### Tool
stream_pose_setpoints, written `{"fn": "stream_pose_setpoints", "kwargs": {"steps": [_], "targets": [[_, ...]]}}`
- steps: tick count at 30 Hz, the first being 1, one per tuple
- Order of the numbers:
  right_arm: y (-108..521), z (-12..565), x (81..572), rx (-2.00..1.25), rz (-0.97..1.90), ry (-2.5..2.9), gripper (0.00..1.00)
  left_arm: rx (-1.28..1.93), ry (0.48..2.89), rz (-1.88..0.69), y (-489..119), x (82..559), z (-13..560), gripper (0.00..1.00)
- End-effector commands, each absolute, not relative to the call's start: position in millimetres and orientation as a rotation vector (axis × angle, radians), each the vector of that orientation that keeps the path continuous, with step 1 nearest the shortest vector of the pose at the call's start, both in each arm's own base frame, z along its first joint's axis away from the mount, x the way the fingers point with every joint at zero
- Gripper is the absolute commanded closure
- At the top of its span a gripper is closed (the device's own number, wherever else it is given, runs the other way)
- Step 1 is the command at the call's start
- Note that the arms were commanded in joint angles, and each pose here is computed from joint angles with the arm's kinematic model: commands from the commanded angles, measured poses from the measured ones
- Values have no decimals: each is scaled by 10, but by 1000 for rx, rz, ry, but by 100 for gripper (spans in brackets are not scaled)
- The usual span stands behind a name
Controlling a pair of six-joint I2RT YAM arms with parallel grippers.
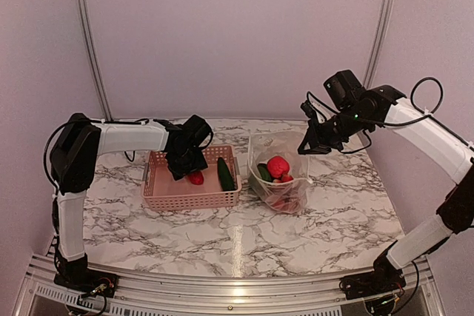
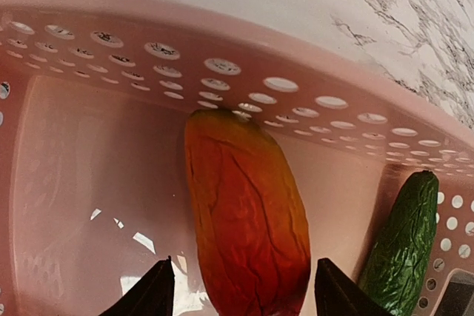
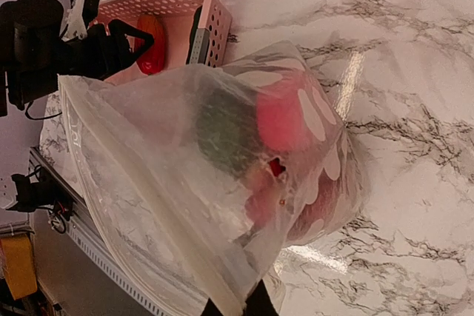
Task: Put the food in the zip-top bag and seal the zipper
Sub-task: Pick up the fake fruit from the bin.
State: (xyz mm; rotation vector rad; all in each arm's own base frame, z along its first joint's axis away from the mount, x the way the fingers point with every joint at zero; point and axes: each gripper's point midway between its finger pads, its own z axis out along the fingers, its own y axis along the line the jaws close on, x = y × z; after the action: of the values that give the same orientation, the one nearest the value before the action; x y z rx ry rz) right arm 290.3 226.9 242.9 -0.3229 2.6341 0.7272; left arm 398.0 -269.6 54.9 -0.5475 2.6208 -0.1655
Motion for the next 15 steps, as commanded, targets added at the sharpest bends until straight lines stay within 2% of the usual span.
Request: {"fn": "stream_pose_setpoints", "kwargs": {"steps": [1,6,9,15], "targets": [[2276,2572,2922,-310,766,2579,100,-542,2664,-128,-2681,3975,391,34],[2286,2570,2917,-312,775,2578,100,-542,2678,-114,-2664,3972,324,38],[2283,2573,2911,-313,776,2577,100,-545,2670,-117,-2661,3977,350,45],[2278,2582,2910,-310,775,2575,100,-544,2618,-164,-2642,3963,646,52]]}}
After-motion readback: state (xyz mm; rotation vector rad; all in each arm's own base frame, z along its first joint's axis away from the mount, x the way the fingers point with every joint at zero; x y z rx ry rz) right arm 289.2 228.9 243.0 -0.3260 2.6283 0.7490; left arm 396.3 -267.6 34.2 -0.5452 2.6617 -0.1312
